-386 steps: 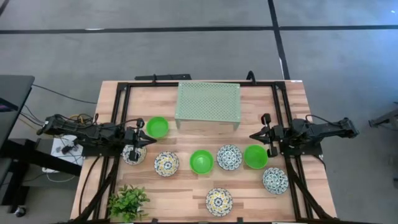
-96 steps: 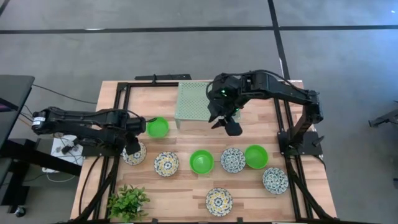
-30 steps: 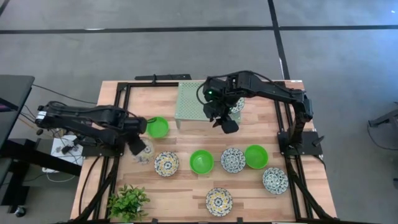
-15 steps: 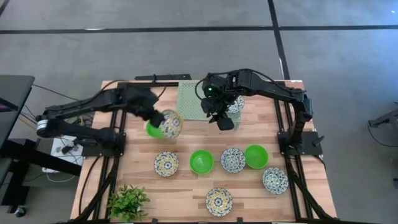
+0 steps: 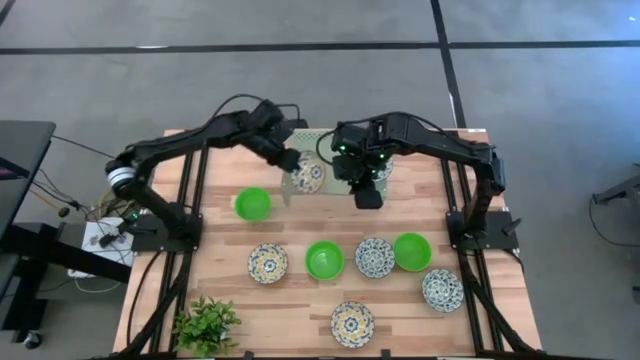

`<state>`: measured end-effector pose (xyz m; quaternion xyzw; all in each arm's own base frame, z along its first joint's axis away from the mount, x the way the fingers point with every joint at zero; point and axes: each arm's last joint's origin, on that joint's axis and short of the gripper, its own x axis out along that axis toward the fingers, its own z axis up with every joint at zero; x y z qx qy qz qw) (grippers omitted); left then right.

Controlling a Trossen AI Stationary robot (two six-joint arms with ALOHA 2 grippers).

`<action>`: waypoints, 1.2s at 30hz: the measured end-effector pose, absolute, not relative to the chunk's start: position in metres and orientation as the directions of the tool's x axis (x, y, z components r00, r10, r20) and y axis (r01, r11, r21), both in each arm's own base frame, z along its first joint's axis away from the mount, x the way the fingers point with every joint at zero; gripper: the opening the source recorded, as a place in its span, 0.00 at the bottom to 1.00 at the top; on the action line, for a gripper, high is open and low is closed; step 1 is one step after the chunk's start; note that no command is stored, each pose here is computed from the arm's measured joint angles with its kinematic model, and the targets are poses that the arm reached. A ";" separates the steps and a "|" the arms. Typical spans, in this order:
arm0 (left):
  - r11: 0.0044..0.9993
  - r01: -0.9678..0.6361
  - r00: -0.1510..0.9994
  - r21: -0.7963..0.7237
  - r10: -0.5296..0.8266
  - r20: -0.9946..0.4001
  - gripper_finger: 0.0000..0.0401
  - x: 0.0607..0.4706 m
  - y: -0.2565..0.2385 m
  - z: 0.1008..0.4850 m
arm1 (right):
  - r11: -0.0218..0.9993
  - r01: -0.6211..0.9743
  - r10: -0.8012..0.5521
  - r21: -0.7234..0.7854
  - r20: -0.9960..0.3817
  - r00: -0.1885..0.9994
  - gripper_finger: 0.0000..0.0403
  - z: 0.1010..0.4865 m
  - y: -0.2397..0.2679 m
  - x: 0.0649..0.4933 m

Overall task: Pick & Place Mini bowls
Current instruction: Put the top left yellow bowl on the shelf

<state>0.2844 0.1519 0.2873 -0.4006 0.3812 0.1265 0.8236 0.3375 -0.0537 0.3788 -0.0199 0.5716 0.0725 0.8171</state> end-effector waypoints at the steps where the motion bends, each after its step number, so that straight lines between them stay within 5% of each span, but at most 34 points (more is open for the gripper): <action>1: 0.640 -0.518 0.673 -0.567 -0.104 -0.732 0.07 0.287 0.156 0.286 | 0.989 -0.141 0.094 0.048 -0.936 0.340 0.30 0.380 -0.054 0.337; 11: 0.548 -0.621 0.625 -0.560 -0.084 -0.776 0.06 0.275 0.187 0.274 | 0.980 -0.199 0.094 0.026 -0.935 0.341 0.30 0.379 -0.054 0.338; 25: 0.574 -0.608 0.636 -0.549 -0.064 -0.769 0.11 0.269 0.196 0.276 | 0.915 -0.350 0.050 -0.199 -0.806 0.590 0.30 0.390 -0.059 0.364; 36: 0.597 -0.596 0.637 -0.537 -0.056 -0.769 0.12 0.269 0.196 0.276 | 0.894 -0.372 0.015 -0.251 -0.812 0.584 0.33 0.374 -0.070 0.380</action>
